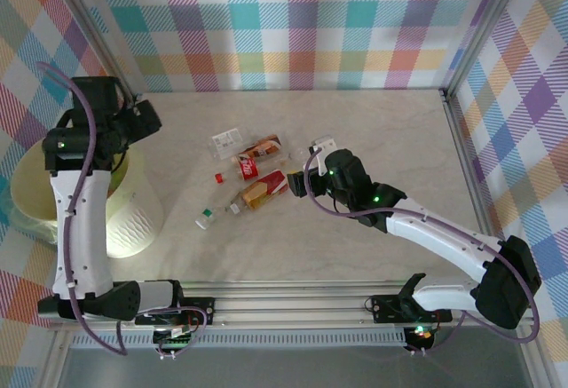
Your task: Put the plastic bottles in the bin
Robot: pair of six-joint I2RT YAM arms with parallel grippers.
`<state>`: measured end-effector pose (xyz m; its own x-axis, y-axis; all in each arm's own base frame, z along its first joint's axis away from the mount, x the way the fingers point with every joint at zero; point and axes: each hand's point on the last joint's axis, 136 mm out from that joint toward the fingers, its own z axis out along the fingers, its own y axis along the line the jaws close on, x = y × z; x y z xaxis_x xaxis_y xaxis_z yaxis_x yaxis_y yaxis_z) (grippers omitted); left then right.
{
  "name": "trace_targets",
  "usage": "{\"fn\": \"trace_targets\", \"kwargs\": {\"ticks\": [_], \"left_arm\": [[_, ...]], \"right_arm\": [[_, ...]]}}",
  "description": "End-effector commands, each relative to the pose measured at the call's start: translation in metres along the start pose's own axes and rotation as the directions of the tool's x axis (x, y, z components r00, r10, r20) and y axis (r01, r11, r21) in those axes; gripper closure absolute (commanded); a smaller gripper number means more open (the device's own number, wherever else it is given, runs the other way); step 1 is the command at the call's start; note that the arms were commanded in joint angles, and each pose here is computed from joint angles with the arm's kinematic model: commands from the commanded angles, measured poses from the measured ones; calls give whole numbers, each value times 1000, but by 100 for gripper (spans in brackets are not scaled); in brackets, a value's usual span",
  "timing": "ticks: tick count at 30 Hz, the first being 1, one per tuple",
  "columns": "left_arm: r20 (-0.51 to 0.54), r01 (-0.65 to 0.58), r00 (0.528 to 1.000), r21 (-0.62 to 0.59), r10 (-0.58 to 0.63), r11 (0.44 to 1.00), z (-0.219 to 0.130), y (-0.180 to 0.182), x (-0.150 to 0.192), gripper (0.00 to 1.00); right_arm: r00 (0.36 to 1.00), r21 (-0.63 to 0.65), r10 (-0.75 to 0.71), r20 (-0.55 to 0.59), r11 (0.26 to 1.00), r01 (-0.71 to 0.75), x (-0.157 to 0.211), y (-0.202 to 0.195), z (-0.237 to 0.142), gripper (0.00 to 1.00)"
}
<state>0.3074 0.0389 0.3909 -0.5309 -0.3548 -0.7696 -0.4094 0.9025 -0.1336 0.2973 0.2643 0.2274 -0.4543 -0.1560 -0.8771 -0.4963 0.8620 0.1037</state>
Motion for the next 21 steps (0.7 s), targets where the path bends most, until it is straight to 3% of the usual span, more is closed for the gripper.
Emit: {"fn": "trace_targets", "kwargs": {"ticks": [1,6,10,17,21], "left_arm": [[78,-16,997,70,10,997,-16,-29,-7,0],[122,-156,985,296,125,942,-25,-111,19,0],[59,-233,971,445,232,864,-20,-168,58,0],[-79,-205,949,585,306,785,12,-225,132,0],[-173,-202,906,625,387,754,37,-241,174,0]], "right_arm": [[999,44,51,17,998,-52,-3,-10,-3,0],[993,81,107,40,991,-110,-1,-19,-7,0],[989,85,143,37,986,-146,0,-23,-13,0],[971,111,237,33,965,-239,3,-32,-24,0],[962,118,271,42,954,-274,4,-36,-29,0]]}}
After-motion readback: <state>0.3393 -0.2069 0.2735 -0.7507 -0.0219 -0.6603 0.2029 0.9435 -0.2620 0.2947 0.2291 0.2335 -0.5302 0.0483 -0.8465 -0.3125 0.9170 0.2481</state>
